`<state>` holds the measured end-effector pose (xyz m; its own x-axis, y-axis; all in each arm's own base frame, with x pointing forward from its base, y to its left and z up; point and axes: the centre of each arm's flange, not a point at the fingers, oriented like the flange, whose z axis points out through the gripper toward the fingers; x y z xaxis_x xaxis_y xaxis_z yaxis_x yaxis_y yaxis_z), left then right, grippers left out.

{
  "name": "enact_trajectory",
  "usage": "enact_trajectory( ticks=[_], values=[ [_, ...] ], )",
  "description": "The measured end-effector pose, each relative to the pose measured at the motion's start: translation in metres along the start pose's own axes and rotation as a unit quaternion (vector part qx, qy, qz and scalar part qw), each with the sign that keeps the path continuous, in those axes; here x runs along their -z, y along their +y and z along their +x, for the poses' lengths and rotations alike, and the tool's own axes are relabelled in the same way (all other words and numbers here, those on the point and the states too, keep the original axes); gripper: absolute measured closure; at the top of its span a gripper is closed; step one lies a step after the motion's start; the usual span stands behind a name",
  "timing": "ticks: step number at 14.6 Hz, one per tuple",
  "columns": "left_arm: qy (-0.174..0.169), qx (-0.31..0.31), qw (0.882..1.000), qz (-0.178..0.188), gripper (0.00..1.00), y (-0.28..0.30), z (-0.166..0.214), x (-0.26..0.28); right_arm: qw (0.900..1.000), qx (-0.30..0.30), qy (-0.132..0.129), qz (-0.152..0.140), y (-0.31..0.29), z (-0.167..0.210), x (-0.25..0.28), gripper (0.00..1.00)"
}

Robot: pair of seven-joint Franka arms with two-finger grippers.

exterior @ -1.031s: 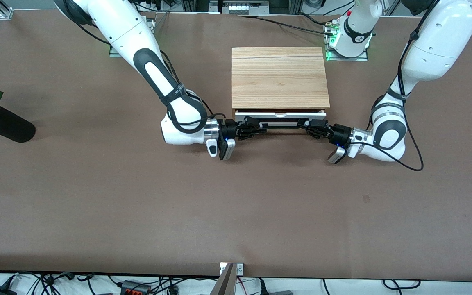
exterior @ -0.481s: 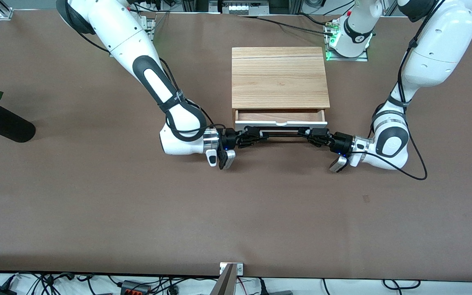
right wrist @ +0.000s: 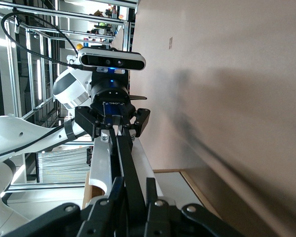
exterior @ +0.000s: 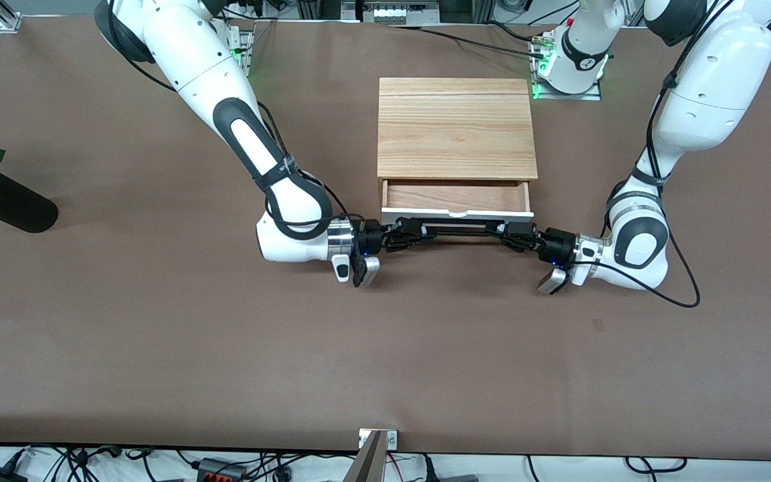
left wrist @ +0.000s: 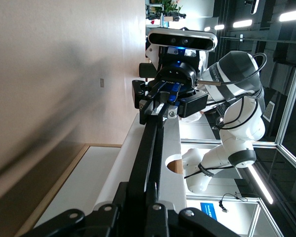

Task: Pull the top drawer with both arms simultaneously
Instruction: 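Pull the handle away from the box with both grippers together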

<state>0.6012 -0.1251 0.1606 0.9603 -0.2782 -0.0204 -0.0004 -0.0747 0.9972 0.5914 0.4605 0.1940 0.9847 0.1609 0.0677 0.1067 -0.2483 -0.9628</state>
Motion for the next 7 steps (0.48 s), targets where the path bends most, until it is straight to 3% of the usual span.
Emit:
enact_trajectory(
  ticks=[5, 7],
  values=[
    [0.008, -0.001, 1.0, 0.004, 0.82, 0.003, 0.015, 0.005, 1.0, -0.011, 0.007, 0.002, 0.002, 0.016, 0.003, 0.78],
    [0.015, 0.009, 1.0, 0.007, 0.7, 0.003, 0.016, 0.014, 1.0, -0.013, 0.007, 0.002, 0.003, 0.018, 0.007, 0.78]
  ],
)
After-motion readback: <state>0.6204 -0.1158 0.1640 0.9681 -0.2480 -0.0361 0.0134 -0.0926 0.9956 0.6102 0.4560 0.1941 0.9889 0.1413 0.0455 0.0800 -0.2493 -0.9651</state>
